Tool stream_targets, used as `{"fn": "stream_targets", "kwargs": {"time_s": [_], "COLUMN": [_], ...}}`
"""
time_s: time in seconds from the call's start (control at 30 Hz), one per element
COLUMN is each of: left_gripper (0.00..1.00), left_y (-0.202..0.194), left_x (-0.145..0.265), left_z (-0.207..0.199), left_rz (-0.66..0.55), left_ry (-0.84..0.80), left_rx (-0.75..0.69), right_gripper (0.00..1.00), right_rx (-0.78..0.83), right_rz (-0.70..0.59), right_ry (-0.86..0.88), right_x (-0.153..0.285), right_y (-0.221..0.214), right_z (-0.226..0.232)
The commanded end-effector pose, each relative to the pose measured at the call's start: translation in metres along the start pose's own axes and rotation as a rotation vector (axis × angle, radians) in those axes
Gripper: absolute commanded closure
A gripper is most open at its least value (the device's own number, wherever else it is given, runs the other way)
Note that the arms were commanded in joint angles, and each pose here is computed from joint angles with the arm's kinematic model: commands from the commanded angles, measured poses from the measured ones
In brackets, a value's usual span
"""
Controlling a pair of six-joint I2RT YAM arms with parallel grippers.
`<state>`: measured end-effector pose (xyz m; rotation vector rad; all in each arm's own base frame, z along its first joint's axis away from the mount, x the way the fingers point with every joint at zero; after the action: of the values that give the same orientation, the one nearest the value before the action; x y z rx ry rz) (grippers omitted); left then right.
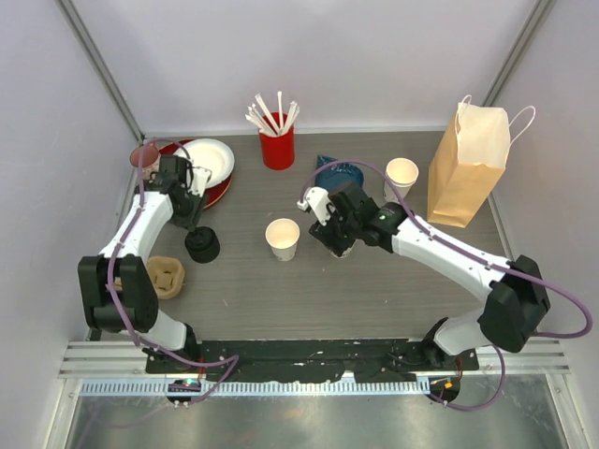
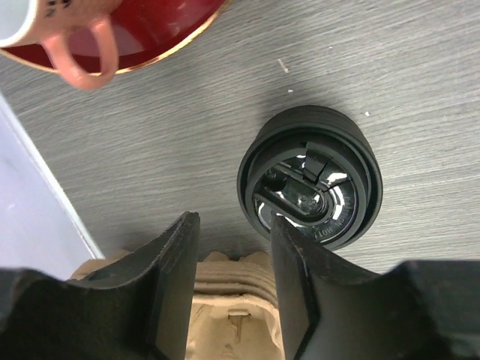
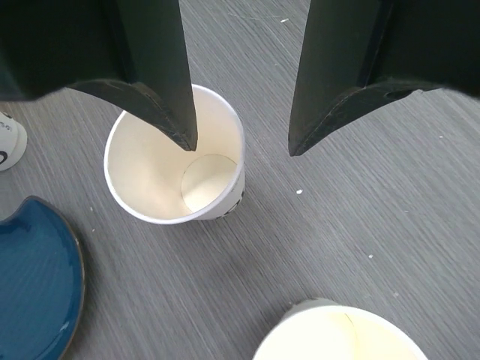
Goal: Pack the takeout coffee
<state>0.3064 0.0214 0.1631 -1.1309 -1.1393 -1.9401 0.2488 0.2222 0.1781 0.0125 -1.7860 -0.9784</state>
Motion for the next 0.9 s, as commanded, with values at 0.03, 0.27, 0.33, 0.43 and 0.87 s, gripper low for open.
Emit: {"fn": "stream_targets", "kwargs": {"time_s": [0.03, 0.27, 0.33, 0.43, 0.87], "left_gripper": [0.57, 0.59, 0.63, 0.67, 1.00], "left_y": [0.005, 0.005, 0.002, 0.000, 0.001], "left_x": [-0.017, -0.033, -0.037, -0.038, -0.030], "left_z": [-0.012, -0.009, -0.007, -0.008, -0.007], "left_rz": [-0.031, 0.002, 0.030, 0.041, 0.021], "left_ry": [-0.113, -0.103, -0.083, -0.094, -0.075], "left_rx": [-0.044, -0.061, -0.061, -0.063, -0.051], "right_gripper": [0.42, 0.43, 0.43, 0.43, 0.43], "right_rx": [0.000, 0.000, 0.001, 0.000, -0.003], "right_rz": [-0.154, -0.141, -0.138, -0.133, -0.128], "right_ry": [0.011, -0.001, 0.001, -0.003, -0.005], "right_x": [0.034, 0.034, 0.033, 0.034, 0.034], "right_y": [0.029, 0.025, 0.025, 0.024, 0.023], "right_z": [0.002, 0.000, 0.001, 0.000, -0.001]}}
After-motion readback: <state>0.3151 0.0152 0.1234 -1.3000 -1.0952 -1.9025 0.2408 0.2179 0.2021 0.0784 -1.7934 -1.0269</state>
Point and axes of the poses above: each gripper's point midway between its finger pads, its own x axis back along the fingers, its own z axis along the line the jaws close on, y = z × x, the point moved 5 cm from there along x, back along the fingers, and after that the axes turned 6 degrees about -x, right-handed, at the moved point
